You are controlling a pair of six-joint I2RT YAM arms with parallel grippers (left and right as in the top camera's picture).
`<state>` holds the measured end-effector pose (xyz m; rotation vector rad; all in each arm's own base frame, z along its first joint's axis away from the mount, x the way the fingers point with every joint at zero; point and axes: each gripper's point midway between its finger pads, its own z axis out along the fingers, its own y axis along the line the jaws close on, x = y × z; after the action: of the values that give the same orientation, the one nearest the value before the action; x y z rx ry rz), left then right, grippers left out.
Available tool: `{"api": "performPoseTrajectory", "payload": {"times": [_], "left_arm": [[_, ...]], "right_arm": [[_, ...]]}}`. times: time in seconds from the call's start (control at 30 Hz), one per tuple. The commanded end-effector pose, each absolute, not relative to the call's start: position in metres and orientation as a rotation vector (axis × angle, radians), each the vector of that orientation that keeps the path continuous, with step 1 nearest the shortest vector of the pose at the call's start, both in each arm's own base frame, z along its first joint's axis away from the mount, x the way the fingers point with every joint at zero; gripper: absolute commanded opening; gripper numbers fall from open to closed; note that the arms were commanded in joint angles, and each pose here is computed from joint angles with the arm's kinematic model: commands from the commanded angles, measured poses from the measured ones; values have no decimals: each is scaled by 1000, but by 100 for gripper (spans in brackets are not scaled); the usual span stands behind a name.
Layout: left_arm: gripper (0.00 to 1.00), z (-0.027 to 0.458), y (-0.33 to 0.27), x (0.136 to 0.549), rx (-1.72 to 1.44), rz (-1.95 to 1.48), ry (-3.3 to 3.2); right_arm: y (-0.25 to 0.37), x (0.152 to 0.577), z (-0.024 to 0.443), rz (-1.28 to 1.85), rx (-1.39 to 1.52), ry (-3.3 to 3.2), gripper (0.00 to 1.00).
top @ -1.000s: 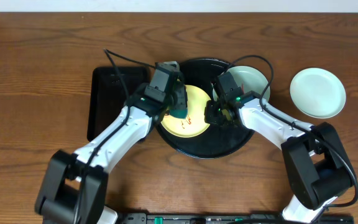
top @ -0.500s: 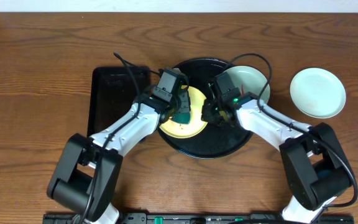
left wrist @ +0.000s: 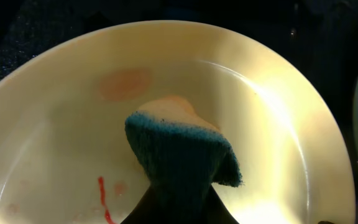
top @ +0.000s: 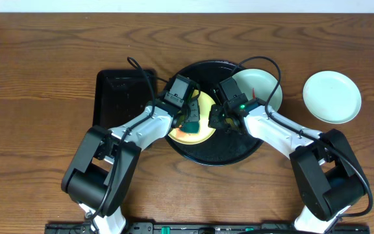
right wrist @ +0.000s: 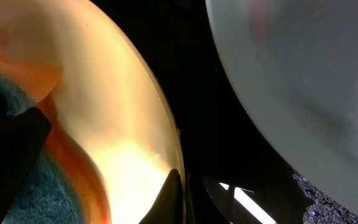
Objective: Clean dirty plates on tray and stack at the side
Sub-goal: 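Scrub the yellow plate with the sponge while the right gripper holds it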
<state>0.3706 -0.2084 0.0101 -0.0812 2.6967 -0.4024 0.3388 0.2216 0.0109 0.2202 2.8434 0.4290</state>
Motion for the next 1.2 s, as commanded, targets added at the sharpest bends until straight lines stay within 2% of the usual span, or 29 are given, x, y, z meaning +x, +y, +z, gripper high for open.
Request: {"api": "performPoseTrajectory", "payload": {"times": [0.0, 0.33, 0.63, 1.17], "left_arm": [[7, -1, -195, 375, -99, -274, 2693], [7, 18, -162, 382, -2, -4, 2623], [7, 22, -155, 378, 60, 61, 2623], [7, 4, -219, 338, 357, -411, 2774]], "right_arm": [[233, 337, 13, 463, 201, 2847, 1], [231, 336, 12, 450, 204, 2850, 1], [231, 336, 12, 450, 204, 2850, 1], [231, 336, 12, 451, 204, 2849, 1]]}}
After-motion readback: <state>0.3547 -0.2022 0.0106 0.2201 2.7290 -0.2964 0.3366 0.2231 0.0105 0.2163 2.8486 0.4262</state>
